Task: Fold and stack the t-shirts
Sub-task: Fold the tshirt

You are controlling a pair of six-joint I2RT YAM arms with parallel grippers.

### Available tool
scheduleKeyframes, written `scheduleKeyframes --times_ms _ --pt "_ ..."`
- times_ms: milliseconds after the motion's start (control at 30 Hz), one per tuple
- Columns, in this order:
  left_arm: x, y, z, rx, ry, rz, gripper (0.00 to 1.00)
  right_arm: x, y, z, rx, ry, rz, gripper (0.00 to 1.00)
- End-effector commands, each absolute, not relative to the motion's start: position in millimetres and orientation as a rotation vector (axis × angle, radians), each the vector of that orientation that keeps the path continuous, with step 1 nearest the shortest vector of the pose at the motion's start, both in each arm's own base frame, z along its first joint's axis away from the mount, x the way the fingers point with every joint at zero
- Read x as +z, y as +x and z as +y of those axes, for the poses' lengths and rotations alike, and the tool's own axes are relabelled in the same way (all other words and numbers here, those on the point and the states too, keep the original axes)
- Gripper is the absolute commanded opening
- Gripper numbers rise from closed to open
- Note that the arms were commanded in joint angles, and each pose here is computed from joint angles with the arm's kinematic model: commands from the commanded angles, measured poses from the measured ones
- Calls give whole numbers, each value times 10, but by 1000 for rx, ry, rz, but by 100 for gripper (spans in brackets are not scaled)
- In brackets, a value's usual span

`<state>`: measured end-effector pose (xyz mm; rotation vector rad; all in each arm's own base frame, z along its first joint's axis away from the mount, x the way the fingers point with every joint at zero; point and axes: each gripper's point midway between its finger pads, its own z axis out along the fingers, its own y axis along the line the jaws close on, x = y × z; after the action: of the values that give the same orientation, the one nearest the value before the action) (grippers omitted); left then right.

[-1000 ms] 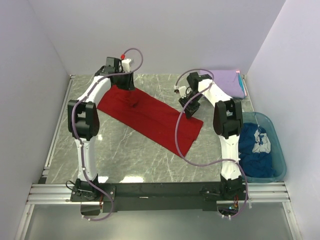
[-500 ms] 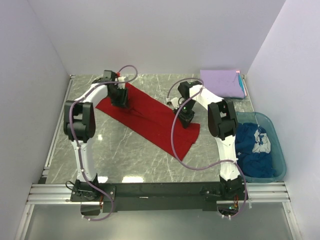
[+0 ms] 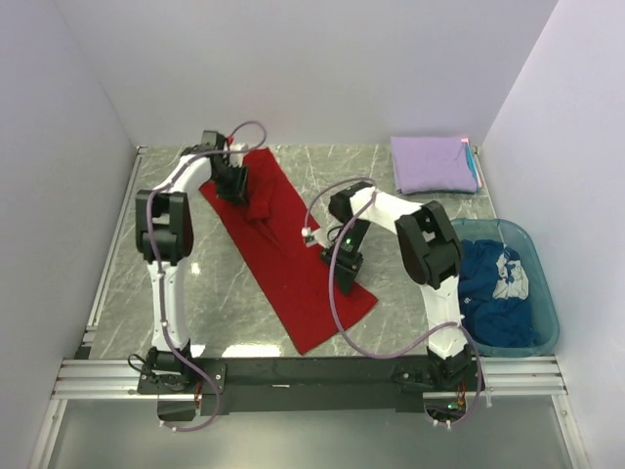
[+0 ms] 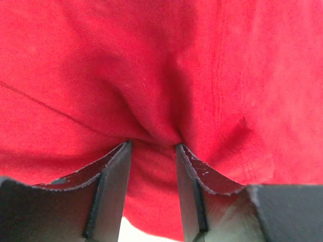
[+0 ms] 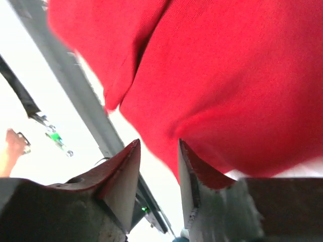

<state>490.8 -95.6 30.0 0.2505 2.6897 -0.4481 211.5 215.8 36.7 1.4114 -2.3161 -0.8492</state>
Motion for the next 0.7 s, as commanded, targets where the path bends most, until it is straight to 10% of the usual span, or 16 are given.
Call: scheduleKeyframes --times_ms 0,333,667 --pt "296 5363 -1283 -462 428 2573 47 989 2319 2221 -1112 1443 -2402 44" --pt "1244 6251 -1961 -473 594 2059 64 1297 3170 1831 -1174 1238 -2777 50" --pt "2378 5698 -1432 -553 443 1986 69 724 2863 2277 -1028 1365 -2700 36"
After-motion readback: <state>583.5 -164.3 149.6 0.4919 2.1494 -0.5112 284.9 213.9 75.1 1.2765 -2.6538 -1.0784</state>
